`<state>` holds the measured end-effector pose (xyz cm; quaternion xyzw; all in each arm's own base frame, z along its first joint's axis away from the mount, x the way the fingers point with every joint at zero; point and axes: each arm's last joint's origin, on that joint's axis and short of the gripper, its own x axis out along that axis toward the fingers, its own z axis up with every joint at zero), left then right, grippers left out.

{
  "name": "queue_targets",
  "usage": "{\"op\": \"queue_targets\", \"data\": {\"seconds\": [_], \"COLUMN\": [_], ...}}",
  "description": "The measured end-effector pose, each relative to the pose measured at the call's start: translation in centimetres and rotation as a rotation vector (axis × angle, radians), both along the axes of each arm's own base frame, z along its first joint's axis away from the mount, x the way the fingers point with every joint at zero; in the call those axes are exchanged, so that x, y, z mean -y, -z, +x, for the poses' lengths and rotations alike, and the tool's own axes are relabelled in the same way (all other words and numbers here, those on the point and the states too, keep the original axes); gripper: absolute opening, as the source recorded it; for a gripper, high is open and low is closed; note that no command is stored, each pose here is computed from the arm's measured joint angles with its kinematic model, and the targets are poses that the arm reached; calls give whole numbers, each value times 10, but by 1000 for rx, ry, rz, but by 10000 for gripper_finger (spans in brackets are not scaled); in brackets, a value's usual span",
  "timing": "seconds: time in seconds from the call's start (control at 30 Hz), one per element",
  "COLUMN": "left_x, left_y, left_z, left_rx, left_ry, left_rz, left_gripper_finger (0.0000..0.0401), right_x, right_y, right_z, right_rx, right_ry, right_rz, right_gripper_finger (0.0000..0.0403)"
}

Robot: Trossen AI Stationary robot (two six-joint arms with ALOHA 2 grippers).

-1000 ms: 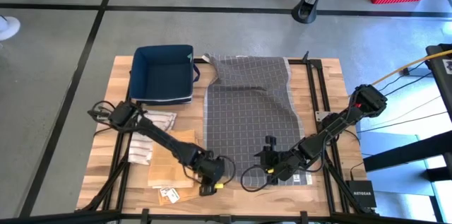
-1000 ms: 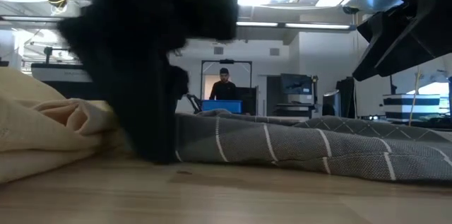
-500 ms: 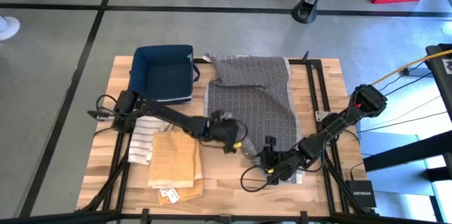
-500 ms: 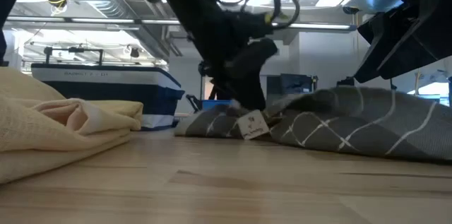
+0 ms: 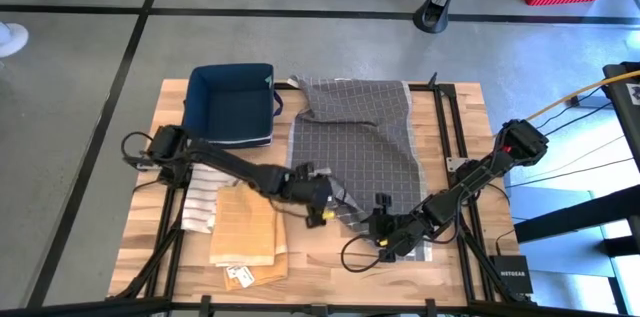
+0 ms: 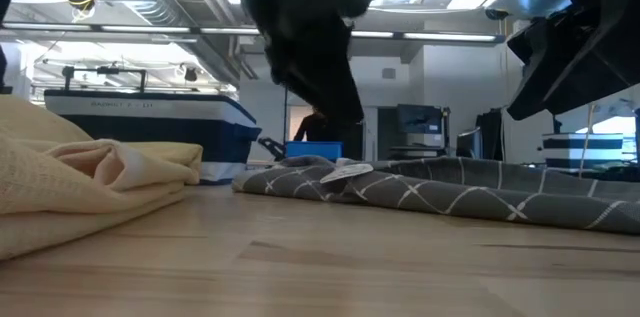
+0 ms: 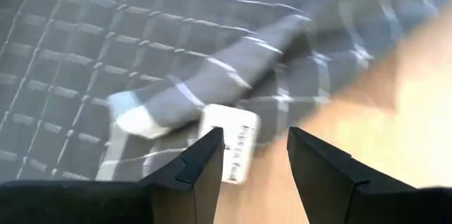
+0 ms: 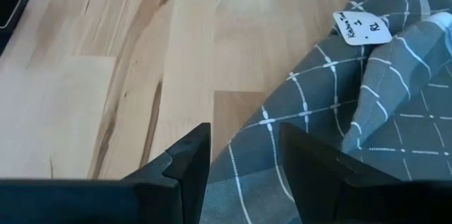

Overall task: Fold towel
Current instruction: Fold the gray pattern towel

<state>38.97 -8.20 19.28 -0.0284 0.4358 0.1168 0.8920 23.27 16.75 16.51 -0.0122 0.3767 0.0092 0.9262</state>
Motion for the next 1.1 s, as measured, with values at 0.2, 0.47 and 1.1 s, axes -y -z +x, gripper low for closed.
{"op": "queue_targets", "data": {"seconds": [0.2,0.47,1.1], "left_x": [25,19,-6], "left_y": [11,37,45], "left_z": [-1,23,29], "left_rx": [-30,44,-49], "left_ry": [198,197,355], "left_rz": [194,427,475], "left_gripper_finger": [150,150,150], "right_x": [0,1,1], "right_y": [0,-1,0], "right_z": [0,1,0], "right_rx": [7,20,13], "right_ry": [8,26,31], "right_rz": [-2,-16,-2], "right_gripper_finger": [170,170,170]}}
